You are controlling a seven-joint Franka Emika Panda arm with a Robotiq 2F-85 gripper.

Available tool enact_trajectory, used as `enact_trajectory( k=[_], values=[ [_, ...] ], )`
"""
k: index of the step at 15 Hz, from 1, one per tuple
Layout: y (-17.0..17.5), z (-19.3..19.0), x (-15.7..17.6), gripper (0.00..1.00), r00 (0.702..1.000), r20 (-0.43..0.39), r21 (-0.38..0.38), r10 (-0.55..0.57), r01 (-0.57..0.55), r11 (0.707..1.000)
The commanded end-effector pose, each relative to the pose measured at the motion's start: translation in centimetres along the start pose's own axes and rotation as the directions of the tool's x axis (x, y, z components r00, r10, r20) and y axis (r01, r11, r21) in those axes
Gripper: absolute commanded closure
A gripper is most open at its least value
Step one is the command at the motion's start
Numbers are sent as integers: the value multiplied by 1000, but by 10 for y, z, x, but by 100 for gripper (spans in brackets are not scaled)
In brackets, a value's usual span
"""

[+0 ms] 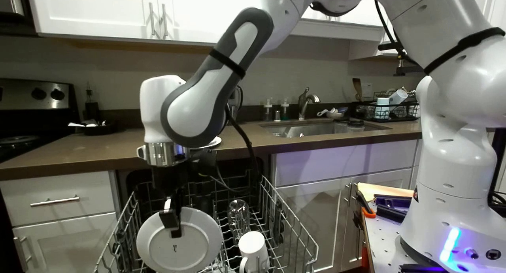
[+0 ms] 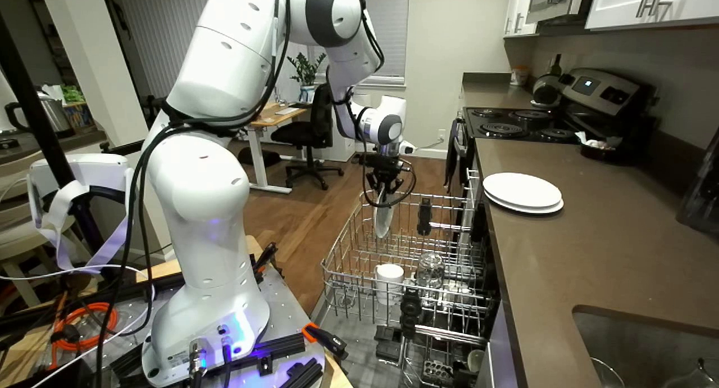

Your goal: Move the plate forward on the dishwasher rack

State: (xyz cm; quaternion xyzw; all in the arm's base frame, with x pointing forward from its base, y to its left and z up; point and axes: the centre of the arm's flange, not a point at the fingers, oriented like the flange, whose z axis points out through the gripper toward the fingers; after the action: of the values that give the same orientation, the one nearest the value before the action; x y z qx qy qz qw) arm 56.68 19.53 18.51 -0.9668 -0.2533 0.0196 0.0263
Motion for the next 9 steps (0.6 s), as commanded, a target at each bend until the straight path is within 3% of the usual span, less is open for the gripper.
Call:
enact_trajectory(
  k=[1,5,9],
  values=[
    [-2,-49,-28,91,999,15,-33,-31,32,999],
    [19,-61,-30,91,995,51,-102,-90,95,990],
    [59,-54,-23,91,976,96,-187,-197,212,959]
  ],
)
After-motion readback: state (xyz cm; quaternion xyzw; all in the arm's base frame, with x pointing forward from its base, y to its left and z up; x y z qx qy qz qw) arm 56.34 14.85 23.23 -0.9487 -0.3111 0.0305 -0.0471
